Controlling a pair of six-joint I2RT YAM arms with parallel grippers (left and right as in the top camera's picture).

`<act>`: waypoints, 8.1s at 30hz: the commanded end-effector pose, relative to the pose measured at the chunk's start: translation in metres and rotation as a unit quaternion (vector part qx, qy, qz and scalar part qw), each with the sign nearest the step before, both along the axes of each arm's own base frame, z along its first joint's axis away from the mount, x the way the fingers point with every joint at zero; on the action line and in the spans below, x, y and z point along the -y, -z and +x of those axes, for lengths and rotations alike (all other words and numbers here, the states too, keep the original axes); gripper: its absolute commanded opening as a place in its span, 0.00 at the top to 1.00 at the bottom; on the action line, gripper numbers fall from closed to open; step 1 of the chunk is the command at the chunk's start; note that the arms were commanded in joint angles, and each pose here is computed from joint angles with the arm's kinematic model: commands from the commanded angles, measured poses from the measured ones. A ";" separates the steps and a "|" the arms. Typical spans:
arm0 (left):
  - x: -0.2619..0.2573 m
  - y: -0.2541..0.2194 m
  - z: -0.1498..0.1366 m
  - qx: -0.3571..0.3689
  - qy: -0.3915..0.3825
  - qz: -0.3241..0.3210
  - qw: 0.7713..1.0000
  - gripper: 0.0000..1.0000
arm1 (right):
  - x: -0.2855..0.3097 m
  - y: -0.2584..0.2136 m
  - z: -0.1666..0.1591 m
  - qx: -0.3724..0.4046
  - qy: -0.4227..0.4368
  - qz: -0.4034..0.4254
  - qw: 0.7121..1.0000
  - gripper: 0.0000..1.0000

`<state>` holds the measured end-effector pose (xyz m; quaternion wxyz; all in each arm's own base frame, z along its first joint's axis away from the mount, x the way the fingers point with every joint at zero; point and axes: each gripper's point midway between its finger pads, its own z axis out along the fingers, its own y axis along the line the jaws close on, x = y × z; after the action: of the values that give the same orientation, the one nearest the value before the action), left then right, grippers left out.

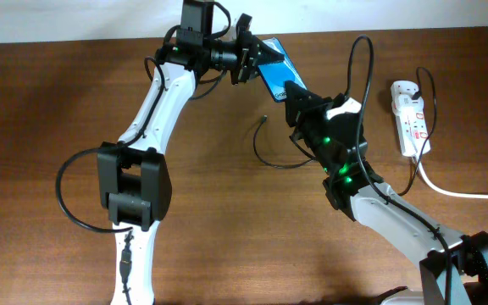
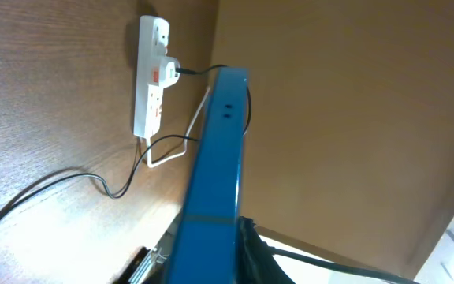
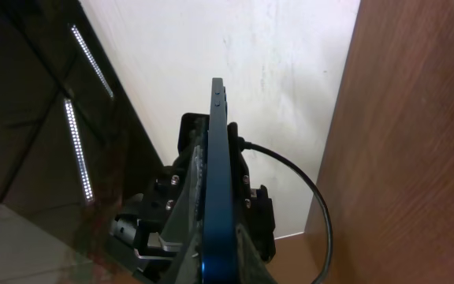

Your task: Plug charger to phone and switch on socket

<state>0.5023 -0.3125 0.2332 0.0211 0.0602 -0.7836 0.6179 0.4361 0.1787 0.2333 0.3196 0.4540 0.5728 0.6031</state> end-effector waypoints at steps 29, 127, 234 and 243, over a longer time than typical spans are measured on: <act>-0.110 0.025 0.017 0.088 -0.022 0.042 0.995 1.00 | 0.049 0.052 -0.009 0.061 -0.170 -0.296 0.938 0.56; -0.079 -0.016 -0.055 0.127 0.103 -0.125 0.979 1.00 | -0.093 0.034 -0.122 0.100 -0.424 -0.258 0.862 0.96; -0.063 -0.012 -0.063 0.131 0.119 -0.115 0.977 1.00 | -0.078 0.007 -0.111 0.119 -0.405 -0.302 0.855 0.96; -0.063 -0.012 -0.063 0.131 0.119 -0.115 0.977 1.00 | -0.070 0.005 -0.104 0.123 -0.395 -0.306 0.858 0.96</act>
<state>0.4454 -0.2437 0.2363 -0.0048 -0.1074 -0.7194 0.6862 0.3163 0.2586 0.2123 0.2012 -0.0156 0.8222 0.5323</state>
